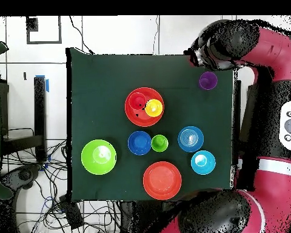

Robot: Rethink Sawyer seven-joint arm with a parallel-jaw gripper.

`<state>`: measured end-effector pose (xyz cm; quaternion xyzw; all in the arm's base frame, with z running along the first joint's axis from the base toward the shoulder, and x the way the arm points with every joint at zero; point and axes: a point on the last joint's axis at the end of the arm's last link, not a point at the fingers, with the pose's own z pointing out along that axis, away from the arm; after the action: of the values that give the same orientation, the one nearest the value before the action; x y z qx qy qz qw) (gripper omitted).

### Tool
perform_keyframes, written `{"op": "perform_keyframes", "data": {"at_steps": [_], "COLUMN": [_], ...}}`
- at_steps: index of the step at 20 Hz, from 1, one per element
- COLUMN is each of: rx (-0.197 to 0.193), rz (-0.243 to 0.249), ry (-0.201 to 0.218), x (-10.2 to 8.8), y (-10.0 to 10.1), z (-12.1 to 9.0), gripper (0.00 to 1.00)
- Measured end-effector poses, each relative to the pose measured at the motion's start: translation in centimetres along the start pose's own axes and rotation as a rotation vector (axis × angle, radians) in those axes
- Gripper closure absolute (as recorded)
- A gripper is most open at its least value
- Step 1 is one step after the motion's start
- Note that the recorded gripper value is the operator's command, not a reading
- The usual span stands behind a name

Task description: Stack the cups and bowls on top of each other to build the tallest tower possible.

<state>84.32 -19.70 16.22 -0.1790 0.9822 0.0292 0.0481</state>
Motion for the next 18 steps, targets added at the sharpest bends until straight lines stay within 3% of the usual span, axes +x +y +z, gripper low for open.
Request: {"op": "perform_keyframes", "data": {"at_steps": [13, 18], "rx": [0.009, -0.004], "rz": [0.014, 0.013], "ry": [-0.011, -0.011], "x": [1.0, 1.4], "y": [-1.1, -0.7], "z": [1.1, 3.2], "gripper": [0.00, 0.00]}}
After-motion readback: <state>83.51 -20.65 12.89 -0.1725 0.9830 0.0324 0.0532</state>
